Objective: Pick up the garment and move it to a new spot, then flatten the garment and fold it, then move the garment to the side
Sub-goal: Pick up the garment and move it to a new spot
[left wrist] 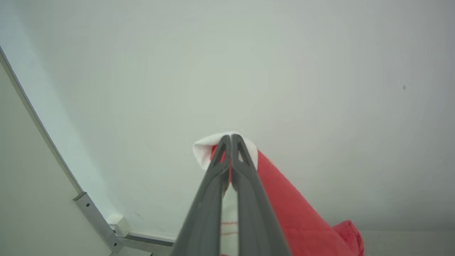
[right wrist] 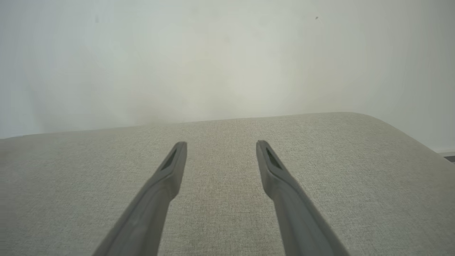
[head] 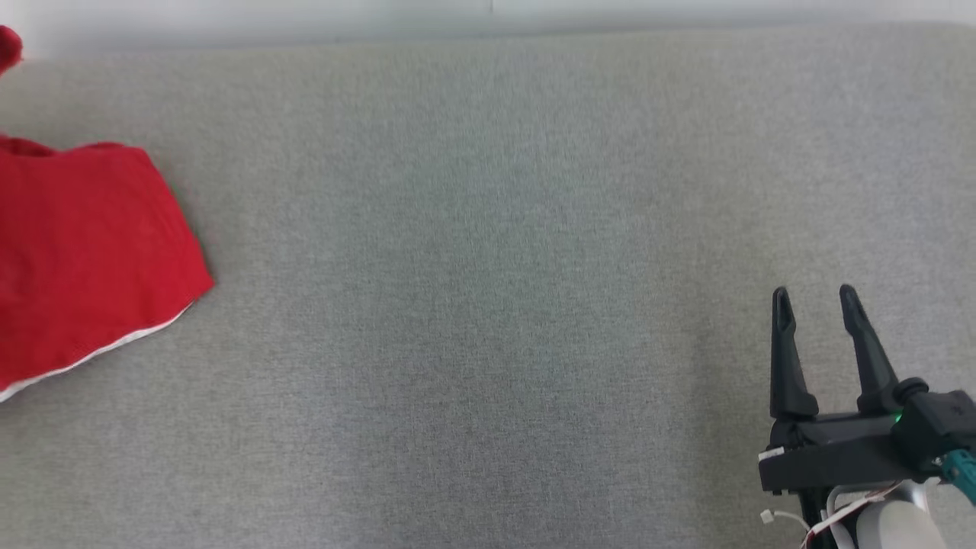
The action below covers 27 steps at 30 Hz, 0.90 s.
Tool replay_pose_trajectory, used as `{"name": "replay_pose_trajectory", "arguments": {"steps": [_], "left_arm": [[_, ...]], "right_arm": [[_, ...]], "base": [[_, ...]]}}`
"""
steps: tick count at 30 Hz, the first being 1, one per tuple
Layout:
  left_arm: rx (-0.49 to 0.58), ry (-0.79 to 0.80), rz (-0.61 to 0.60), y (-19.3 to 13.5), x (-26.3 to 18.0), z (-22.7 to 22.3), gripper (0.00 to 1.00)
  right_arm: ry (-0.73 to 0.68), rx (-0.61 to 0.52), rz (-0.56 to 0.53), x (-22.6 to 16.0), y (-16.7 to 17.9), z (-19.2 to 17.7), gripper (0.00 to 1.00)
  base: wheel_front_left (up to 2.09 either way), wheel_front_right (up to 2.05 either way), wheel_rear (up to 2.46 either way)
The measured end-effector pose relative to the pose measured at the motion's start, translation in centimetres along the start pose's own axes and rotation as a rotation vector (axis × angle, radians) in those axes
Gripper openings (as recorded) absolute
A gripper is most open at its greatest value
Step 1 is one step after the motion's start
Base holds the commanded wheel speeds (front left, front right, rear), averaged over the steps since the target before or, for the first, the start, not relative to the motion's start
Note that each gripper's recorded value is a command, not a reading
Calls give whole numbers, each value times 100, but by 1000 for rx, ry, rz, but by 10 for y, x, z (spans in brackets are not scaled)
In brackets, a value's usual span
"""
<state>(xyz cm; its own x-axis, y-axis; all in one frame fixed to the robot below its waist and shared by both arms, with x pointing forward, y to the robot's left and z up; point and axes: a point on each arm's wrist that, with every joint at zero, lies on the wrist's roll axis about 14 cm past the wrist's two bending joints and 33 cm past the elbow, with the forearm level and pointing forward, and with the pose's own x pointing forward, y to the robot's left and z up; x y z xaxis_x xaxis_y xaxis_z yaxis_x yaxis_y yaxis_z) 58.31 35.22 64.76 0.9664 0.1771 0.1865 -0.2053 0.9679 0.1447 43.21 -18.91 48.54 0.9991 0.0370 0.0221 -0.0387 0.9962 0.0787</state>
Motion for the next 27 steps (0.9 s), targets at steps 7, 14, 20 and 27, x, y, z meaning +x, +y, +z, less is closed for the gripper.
{"name": "replay_pose_trajectory", "arguments": {"steps": [7,14,20,27], "left_arm": [[-5,-329,-165,-58,-8,145,0],[-38,-511,-359,-139,-36,228,0],[-110,-593,-529,-208,-63,269,0],[-216,-583,-740,-292,-98,273,0]], "right_arm": [[-33,46,-8,-18,1,10,100],[-46,70,-51,-33,-12,14,100],[-48,80,-96,-47,-26,14,100],[-62,82,-161,-64,-45,19,100]], "base": [[0,0,0],[0,0,0],[0,0,0],[0,0,0]]}}
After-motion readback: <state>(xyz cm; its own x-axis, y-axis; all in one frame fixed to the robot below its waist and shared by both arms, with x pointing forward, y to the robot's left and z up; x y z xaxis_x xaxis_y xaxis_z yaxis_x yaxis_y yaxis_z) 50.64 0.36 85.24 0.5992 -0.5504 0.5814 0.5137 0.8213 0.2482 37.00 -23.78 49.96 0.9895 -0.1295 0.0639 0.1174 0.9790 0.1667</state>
